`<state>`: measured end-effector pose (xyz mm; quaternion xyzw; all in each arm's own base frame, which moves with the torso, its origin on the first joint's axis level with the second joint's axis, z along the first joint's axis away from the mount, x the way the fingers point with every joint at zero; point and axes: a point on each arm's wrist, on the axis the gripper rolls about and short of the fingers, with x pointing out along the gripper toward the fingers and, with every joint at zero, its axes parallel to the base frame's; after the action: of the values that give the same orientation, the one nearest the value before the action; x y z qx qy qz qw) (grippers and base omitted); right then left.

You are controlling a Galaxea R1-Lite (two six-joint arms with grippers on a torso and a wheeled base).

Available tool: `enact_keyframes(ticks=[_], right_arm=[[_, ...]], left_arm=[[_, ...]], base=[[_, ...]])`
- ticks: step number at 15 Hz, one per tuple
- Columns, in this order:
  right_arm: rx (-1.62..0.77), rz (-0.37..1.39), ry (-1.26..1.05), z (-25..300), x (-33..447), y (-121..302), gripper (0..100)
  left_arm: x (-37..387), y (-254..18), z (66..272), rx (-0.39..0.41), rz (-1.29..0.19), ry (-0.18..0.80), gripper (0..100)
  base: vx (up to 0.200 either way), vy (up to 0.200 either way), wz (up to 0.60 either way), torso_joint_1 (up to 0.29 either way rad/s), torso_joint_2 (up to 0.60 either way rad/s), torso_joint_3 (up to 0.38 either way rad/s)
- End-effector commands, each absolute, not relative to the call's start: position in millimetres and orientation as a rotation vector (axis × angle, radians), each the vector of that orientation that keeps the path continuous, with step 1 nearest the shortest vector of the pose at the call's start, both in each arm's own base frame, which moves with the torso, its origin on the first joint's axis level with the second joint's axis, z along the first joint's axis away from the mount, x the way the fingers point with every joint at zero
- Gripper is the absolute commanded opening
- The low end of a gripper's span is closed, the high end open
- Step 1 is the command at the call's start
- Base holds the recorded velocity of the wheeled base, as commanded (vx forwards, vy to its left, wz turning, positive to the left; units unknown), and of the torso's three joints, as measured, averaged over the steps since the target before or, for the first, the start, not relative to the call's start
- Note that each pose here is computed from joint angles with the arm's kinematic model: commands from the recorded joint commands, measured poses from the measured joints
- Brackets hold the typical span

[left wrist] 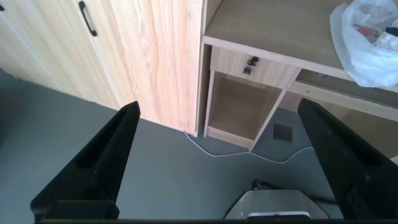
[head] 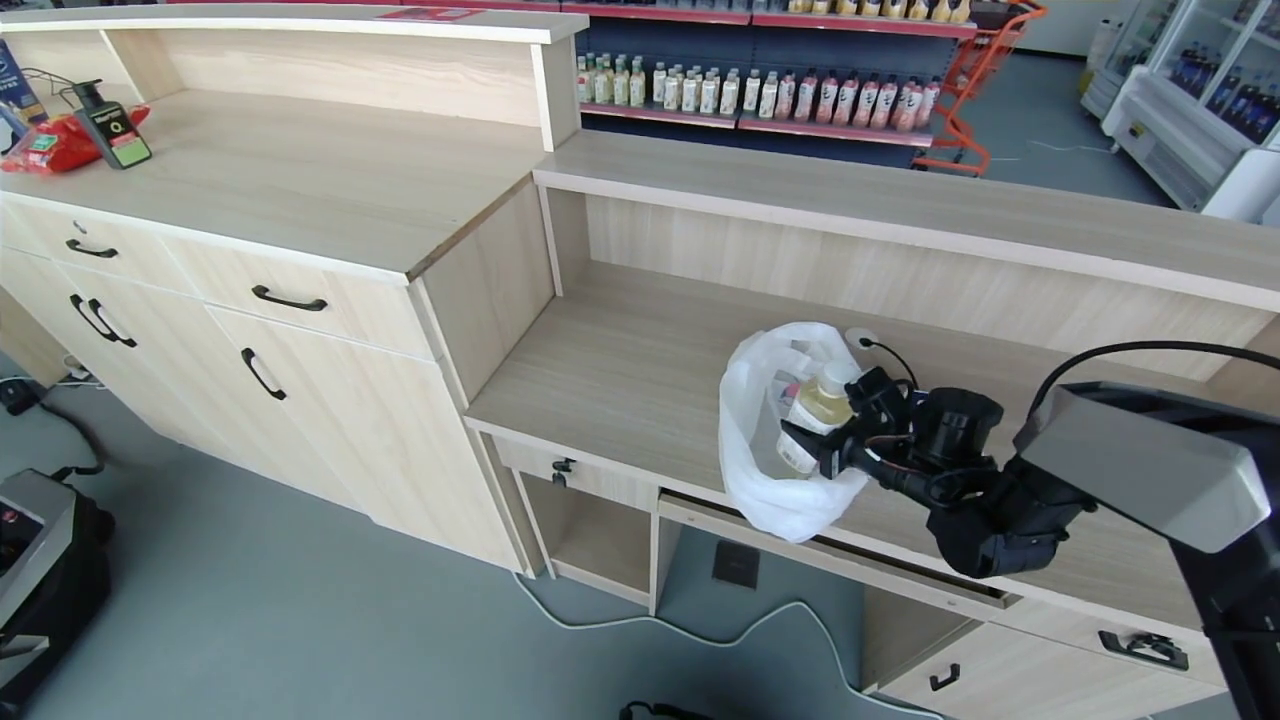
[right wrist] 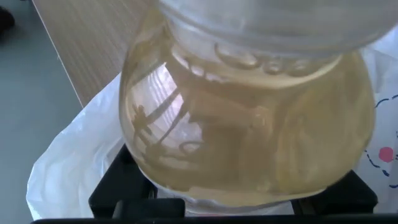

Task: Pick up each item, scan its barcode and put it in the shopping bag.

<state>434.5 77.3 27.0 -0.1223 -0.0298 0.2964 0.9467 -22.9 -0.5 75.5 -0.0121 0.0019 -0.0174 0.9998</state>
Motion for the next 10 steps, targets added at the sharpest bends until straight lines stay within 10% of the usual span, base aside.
enact_keyframes(ticks=[1, 7, 8, 10], right_arm=[[-0.256, 0.620, -0.039, 12.6, 434.5, 83.9, 0], [-0.275, 0.619, -0.009, -1.8, 433.8, 81.7, 0], [-0.275, 0.619, -0.008, -1.6, 433.5, 81.7, 100], [-0.273, 0.614, -0.032, 11.7, 433.6, 81.7, 100]], left_arm=[[-22.9, -0.5, 75.4, -0.025, -0.035, 0.004, 100], [-22.9, -0.5, 75.4, -0.025, -0.035, 0.004, 100], [-23.0, -0.5, 75.9, -0.025, -0.035, 0.002, 100], [-22.9, -0.5, 75.4, -0.025, -0.035, 0.004, 100]], base=[[0.000, 0.000, 0.00, 0.000, 0.00, 0.000], [0.000, 0.000, 0.00, 0.000, 0.00, 0.000], [0.000, 0.000, 0.00, 0.000, 0.00, 0.000], [0.000, 0.000, 0.00, 0.000, 0.00, 0.000]])
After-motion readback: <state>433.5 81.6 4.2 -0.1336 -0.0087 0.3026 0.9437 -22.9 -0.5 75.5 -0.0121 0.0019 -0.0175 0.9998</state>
